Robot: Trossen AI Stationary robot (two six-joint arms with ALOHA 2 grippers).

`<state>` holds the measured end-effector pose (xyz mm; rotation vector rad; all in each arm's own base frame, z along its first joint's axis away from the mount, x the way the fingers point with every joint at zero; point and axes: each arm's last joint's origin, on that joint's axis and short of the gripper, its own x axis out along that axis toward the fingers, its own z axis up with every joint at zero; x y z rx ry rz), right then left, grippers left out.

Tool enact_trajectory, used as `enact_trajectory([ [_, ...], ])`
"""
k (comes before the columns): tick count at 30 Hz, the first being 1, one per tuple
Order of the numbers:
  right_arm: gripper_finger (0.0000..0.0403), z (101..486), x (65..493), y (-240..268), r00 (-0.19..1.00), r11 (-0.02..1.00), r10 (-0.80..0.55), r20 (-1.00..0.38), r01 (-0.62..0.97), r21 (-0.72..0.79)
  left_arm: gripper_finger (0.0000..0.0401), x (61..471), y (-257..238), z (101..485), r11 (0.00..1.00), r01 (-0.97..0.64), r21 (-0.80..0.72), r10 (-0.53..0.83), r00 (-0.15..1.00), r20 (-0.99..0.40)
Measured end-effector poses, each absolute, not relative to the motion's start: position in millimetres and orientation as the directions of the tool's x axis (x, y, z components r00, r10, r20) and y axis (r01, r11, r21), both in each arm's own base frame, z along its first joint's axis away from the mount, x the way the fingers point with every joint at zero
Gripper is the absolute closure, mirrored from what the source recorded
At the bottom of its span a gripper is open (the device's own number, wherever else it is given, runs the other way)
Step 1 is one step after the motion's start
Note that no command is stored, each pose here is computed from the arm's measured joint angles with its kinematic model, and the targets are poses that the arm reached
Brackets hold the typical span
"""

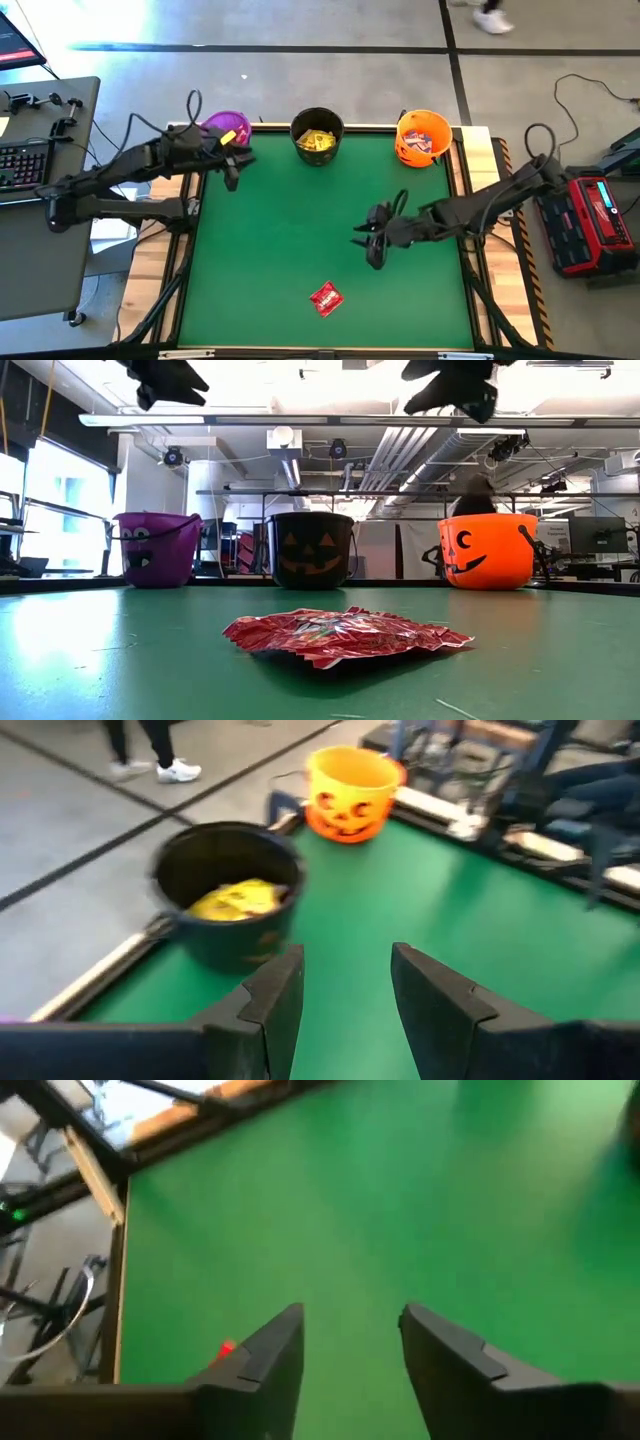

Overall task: Sort candy by brand, put in halloween buckets
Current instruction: Put the red candy pack into the violet bucket

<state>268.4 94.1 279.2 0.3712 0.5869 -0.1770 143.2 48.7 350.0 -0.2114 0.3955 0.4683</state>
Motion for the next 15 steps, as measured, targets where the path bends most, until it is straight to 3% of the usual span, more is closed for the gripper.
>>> enact_trajectory([
  [9,0.0162,258,265,136,0.775,0.856,0.054,-0.629,0.288,0.429,0.0256,151,30,327,0.915,-0.37,-0.161,0.285,0.875,-0.391],
  [15,0.0148,243,260,164,0.743,0.842,0.104,-0.661,0.288,0.456,0.0256,146,19,329,0.927,-0.345,-0.145,0.274,0.89,-0.364],
])
